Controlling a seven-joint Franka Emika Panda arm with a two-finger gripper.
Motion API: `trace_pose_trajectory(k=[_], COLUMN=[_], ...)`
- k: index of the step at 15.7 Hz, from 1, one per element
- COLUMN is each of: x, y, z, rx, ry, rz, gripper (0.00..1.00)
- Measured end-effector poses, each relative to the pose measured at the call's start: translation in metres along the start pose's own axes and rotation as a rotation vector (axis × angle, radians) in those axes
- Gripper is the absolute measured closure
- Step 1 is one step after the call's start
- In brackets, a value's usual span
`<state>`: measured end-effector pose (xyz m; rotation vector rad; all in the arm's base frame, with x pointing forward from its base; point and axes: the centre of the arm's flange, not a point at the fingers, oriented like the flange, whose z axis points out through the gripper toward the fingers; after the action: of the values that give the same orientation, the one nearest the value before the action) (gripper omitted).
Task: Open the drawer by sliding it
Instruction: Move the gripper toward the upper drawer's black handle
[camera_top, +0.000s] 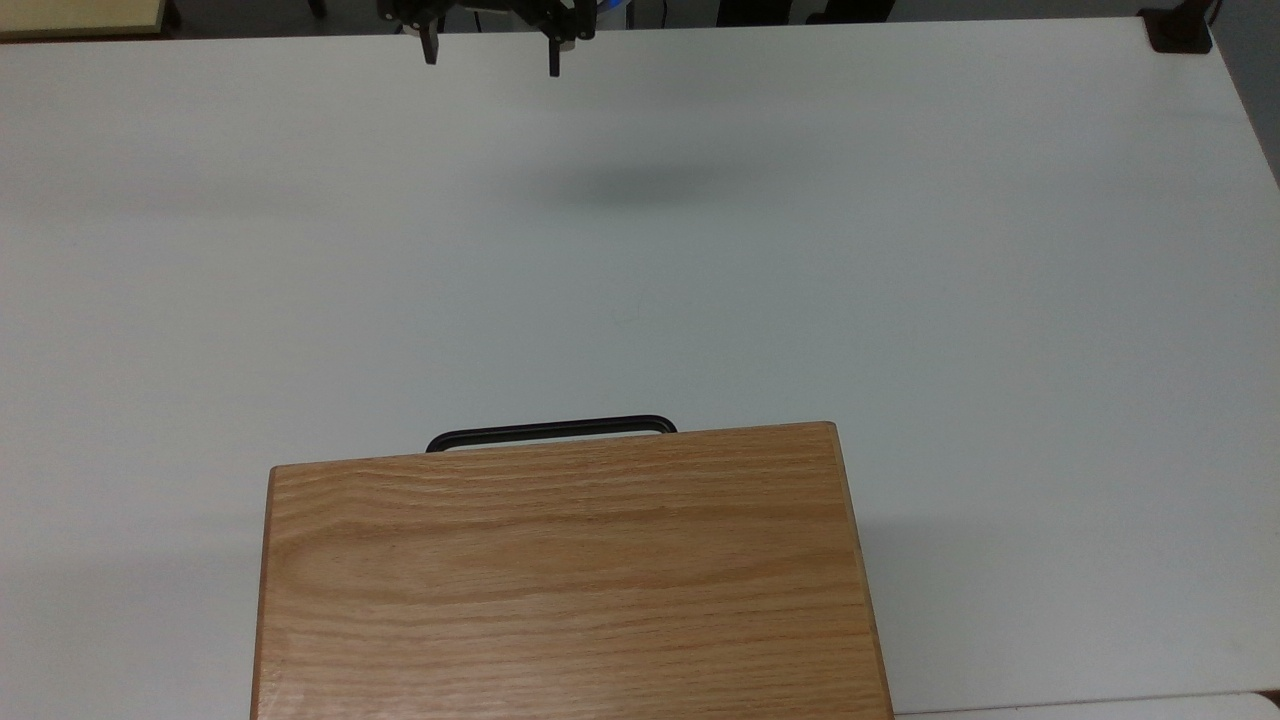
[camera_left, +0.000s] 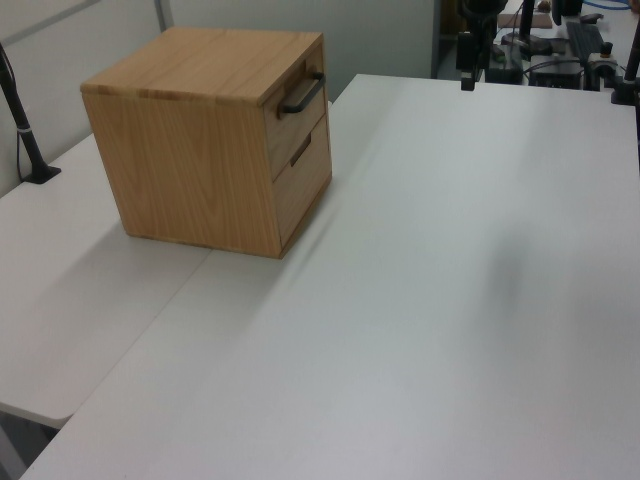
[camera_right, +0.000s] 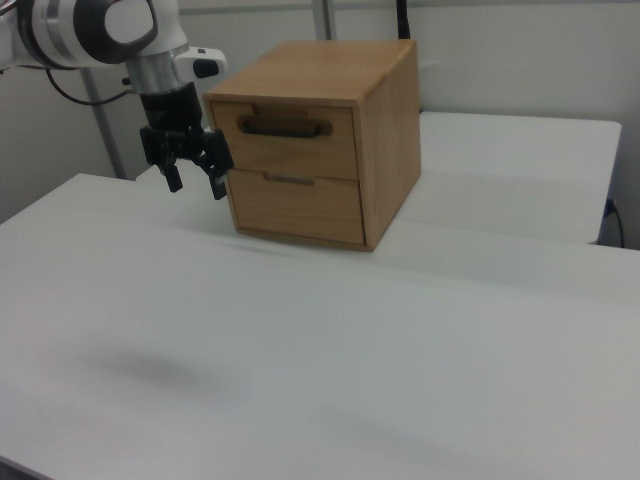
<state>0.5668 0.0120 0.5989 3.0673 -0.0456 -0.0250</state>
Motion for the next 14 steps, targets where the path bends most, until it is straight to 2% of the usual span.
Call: trace_pose_trajectory(k=[7,8,14], x=[0.0003,0.0004,0.0022], y=[0.0055,0.0068,0.0079], z=[-0.0068,-0.0069,-0.0049], rx=[-0.009,-0.009,-0.005], ry=[0.013,0.013,0.014], rz=[0.031,0.069,0.469], gripper=[0.0,0.0,0.0])
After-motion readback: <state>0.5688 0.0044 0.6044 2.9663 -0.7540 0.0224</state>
